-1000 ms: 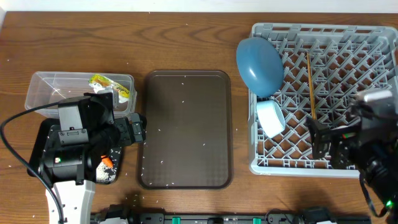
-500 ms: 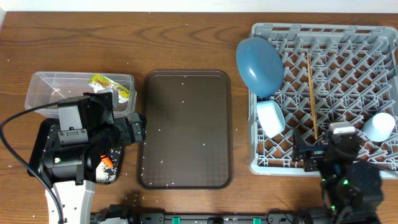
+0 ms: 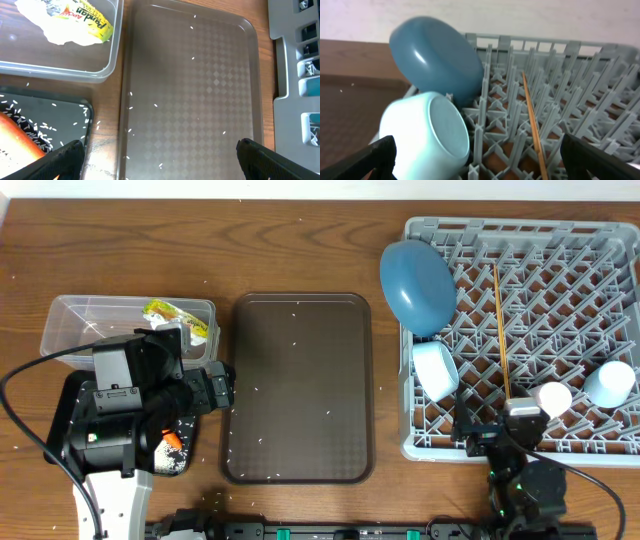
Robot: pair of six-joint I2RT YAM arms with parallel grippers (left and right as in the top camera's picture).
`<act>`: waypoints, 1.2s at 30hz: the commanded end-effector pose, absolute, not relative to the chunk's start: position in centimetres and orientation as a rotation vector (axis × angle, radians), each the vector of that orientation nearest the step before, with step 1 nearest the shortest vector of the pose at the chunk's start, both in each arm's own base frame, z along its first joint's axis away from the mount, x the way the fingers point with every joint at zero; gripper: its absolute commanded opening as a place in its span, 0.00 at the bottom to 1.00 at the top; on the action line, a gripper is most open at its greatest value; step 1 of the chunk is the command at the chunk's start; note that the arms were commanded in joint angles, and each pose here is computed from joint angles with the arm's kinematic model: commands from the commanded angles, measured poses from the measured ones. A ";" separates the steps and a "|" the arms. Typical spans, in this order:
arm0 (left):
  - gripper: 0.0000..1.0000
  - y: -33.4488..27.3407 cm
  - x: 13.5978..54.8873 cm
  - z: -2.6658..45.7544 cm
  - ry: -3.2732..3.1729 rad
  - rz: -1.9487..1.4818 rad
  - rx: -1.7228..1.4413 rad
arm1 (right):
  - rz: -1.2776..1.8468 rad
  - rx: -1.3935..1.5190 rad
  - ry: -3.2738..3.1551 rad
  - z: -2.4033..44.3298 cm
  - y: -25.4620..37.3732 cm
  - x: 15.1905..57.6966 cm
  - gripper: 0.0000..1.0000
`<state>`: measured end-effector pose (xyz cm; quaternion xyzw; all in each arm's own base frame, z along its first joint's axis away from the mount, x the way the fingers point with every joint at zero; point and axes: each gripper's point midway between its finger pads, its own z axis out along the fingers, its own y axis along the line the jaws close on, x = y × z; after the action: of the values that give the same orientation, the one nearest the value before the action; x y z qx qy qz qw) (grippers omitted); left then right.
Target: Sort waste into correct bins and load items into the dishwasher rack
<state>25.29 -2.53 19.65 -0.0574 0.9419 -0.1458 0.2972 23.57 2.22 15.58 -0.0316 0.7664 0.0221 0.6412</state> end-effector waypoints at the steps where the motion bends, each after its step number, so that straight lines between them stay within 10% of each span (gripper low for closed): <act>1: 0.98 -2.2 25.5 20.3 2.485 -0.364 -0.146 | 0.046 -0.035 1.717 15.4 1.7 23.9 0.99; 36: 0.98 1.1 25.1 20.8 2.455 -0.094 -0.213 | 0.048 -0.034 1.696 15.5 1.8 24.1 0.99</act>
<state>25.25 -0.98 19.63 -0.0702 0.9443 -0.1000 0.3057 24.08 2.27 15.71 -0.0284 0.7503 0.0245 0.6601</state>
